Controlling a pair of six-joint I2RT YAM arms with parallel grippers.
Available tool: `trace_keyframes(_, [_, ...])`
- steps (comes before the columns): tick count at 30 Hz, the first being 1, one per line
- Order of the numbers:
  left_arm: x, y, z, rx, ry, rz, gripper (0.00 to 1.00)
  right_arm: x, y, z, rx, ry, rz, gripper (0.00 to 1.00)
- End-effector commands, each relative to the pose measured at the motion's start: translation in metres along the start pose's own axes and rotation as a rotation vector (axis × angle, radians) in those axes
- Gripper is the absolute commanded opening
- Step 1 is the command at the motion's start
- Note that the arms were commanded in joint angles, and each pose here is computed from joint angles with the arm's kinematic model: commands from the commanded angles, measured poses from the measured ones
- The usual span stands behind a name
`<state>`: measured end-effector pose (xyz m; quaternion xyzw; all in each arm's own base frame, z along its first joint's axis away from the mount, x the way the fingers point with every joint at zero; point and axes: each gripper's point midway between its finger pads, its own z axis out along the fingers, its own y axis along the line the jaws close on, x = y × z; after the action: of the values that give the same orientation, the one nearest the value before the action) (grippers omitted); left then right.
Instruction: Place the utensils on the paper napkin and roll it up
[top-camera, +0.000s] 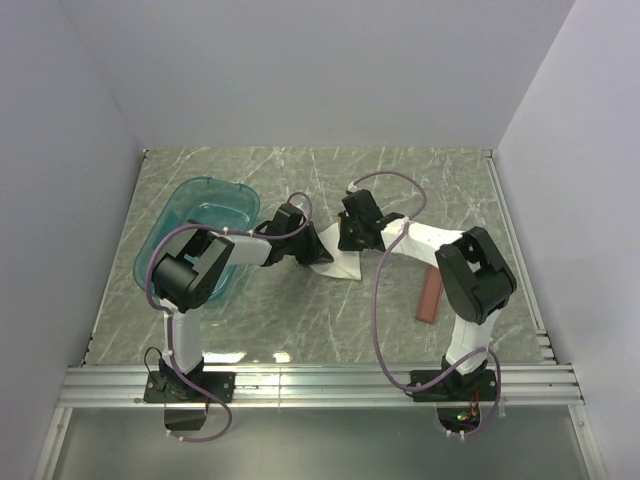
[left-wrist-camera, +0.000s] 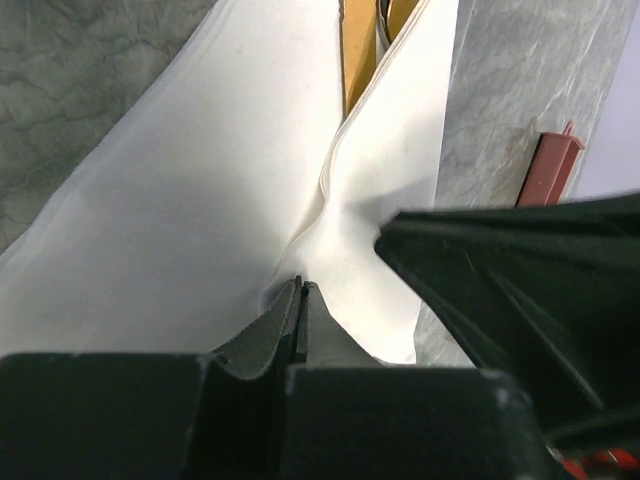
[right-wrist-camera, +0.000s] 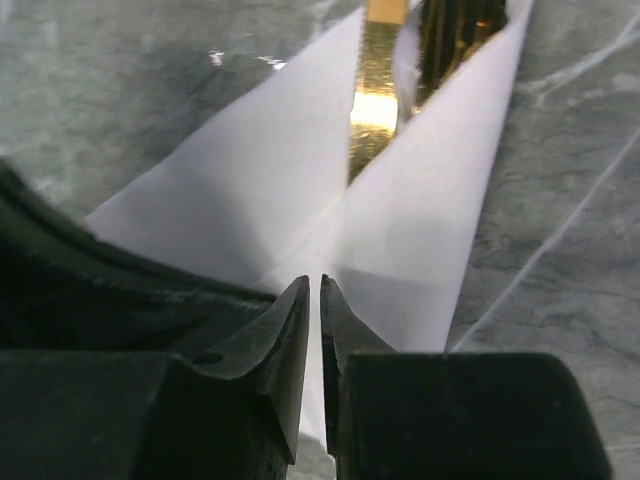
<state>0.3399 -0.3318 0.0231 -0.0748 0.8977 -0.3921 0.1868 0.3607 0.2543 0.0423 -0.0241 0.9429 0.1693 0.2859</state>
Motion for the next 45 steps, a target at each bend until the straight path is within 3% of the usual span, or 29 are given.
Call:
trace_keyframes(1, [0.013,0.042,0.006,-0.146,0.005,-0.016,0.0,0.007,-0.019,0.01,0.127,0.03,0.002,0.16])
trace_keyframes(5, [0.012,0.045,0.006,-0.155,0.002,-0.02,0.0,0.02,-0.032,0.019,0.205,0.087,-0.016,0.16])
trace_keyframes(17, [0.014,0.05,0.008,-0.181,0.01,-0.034,0.0,-0.027,-0.004,-0.004,0.171,-0.05,-0.079,0.17])
trace_keyframes(25, [0.017,0.058,0.01,-0.209,0.018,-0.048,0.0,0.003,-0.035,0.024,0.265,0.012,-0.081,0.17])
trace_keyframes(30, [0.016,0.06,0.009,-0.227,0.015,-0.052,0.0,-0.008,-0.041,0.021,0.333,-0.006,-0.119,0.16])
trace_keyframes(35, [0.018,0.064,0.011,-0.239,0.021,-0.063,0.0,-0.03,-0.016,0.009,0.223,-0.048,-0.121,0.17])
trace_keyframes(45, [0.019,0.067,0.014,-0.254,0.026,-0.072,0.0,-0.081,-0.029,-0.005,0.349,-0.168,-0.063,0.33])
